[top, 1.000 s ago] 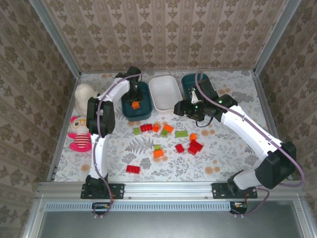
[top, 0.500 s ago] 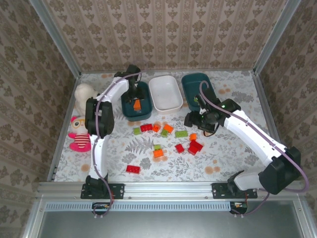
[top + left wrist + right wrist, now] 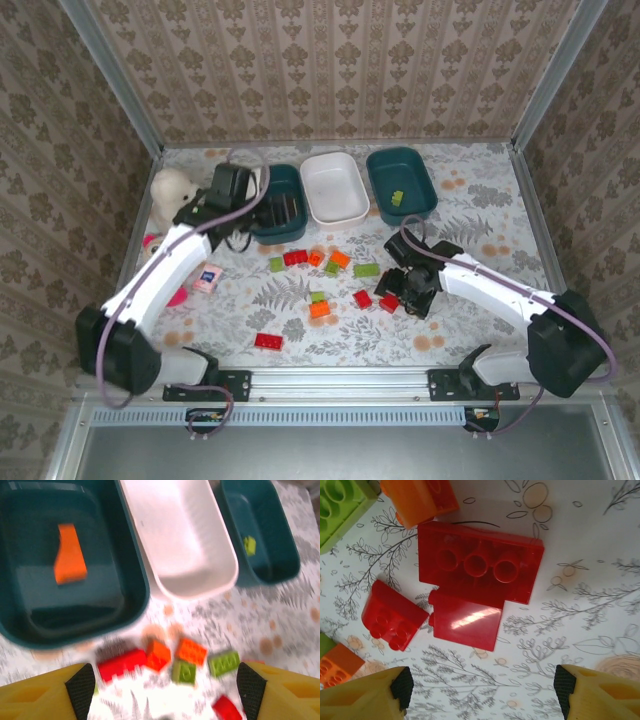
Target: Sort the legos into containers by color
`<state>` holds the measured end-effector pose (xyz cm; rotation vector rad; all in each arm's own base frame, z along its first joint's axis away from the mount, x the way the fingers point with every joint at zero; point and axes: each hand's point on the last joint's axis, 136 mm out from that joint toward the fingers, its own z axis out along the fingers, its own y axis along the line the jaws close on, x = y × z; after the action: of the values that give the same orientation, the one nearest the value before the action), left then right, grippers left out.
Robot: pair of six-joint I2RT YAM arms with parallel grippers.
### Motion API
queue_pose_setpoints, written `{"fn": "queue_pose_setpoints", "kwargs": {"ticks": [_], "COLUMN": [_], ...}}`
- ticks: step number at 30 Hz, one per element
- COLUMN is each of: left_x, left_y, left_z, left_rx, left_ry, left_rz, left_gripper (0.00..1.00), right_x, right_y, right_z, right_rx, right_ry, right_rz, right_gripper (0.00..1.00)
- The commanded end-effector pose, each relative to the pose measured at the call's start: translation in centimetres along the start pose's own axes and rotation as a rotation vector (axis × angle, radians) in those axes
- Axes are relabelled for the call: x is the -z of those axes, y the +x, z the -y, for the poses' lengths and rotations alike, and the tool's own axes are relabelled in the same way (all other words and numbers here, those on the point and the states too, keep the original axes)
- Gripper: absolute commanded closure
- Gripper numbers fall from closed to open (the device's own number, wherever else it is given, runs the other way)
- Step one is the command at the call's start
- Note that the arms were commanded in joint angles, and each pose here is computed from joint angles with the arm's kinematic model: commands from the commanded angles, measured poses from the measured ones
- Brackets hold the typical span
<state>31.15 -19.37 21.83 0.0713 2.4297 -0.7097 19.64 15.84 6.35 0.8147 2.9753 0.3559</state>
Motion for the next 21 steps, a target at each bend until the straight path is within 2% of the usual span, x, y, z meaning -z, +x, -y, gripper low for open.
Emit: {"fn": "queue_pose_setpoints", "kwargs": {"ticks": [1, 5, 8, 11, 15, 18, 21], "left_x": [1.6, 3.9, 4.9, 5.3, 5.3, 5.4, 5.3], "left_y": [3.2, 6.5, 7.6, 8.0, 7.9, 7.6, 7.4], "left_z": [1.6, 0.6, 0.0, -0.3, -0.2, -0.1, 0.2], "left_rx": [0.022, 0.065, 0.081, 0.087, 0.096, 0.092, 0.082], "left_ry": [0.125, 0.15, 0.145, 0.138, 0.141, 0.143, 0.146], "left_rz": [0.007, 0.025, 0.041, 0.045, 0.041, 0.049, 0.045], "left_gripper": [0.21, 0.19, 0.19, 0.19, 0.2, 0.2, 0.2], "right_x": [-0.9, -2.2, -2.9, -3.7, -4.5, -4.7, -4.6], "right_y": [-0.8, -1.1, -1.2, -1.2, -1.4, -1.4, -1.6], "right_z": [-1.4, -0.9, -0.9, -0.9, -0.8, -0.7, -0.7], "right_rx": [-0.067, -0.078, -0.081, -0.084, -0.089, -0.085, -0.073], "right_ry": [-0.029, 0.027, 0.045, 0.056, 0.079, 0.093, 0.095], "right_rz": [0.033, 0.03, 0.027, 0.013, 0.009, 0.01, 0.017], "right_gripper": [0.22, 0.23, 0.26, 0.29, 0.4, 0.43, 0.52]}}
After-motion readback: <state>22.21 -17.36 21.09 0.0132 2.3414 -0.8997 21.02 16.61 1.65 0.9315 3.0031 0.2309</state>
